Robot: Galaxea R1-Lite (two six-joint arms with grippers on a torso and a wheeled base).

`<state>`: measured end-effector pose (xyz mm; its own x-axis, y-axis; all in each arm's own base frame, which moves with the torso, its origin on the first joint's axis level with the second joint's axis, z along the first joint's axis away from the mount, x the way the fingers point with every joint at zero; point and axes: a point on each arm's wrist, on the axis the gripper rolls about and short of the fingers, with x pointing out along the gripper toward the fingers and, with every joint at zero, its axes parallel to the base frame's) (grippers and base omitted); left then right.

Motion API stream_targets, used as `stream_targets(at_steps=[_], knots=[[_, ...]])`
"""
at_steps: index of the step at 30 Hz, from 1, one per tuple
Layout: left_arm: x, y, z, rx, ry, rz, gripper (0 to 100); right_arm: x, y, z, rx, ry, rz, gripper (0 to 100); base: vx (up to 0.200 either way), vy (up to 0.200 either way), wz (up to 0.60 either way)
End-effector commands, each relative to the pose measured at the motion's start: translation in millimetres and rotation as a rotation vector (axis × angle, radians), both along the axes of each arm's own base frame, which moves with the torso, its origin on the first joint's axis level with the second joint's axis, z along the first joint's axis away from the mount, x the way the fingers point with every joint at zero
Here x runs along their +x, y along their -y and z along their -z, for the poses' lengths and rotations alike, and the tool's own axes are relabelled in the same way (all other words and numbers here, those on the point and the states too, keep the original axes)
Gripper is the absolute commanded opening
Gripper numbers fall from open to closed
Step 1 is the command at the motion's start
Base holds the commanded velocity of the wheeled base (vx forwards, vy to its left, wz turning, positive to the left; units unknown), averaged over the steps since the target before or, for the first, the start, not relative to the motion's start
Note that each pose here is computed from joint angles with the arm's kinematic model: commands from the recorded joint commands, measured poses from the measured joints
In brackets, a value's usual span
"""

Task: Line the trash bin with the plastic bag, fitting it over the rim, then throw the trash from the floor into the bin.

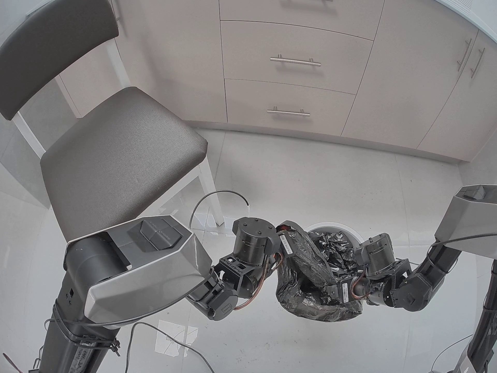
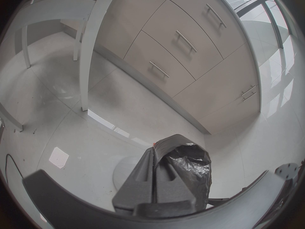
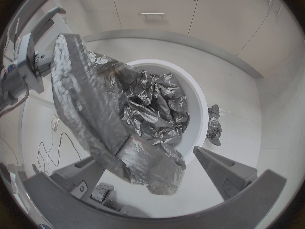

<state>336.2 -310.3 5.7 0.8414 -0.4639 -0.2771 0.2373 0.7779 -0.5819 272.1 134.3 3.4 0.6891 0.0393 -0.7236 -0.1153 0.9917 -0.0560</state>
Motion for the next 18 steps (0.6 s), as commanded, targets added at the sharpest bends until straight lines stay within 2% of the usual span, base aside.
stream_targets(at_steps=[1,8,14,18], knots=[[-1,0,0,0.0,0.0,0.0,0,8,1,-1,0.001,0.019,0.018,100,0.0,0.0,0.0],[-1,1,-1,0.003,0.003,0.003,0,20,8,-6,0.013,0.112,0.085,100,0.0,0.0,0.0],[-3,3,-3,0.004,0.011,0.01,0,27,15,-10,-0.018,0.206,0.173,100,0.0,0.0,0.0],[-5,7,-4,0.001,0.015,0.021,0,33,19,-6,-0.019,0.212,0.202,100,0.0,0.0,0.0]])
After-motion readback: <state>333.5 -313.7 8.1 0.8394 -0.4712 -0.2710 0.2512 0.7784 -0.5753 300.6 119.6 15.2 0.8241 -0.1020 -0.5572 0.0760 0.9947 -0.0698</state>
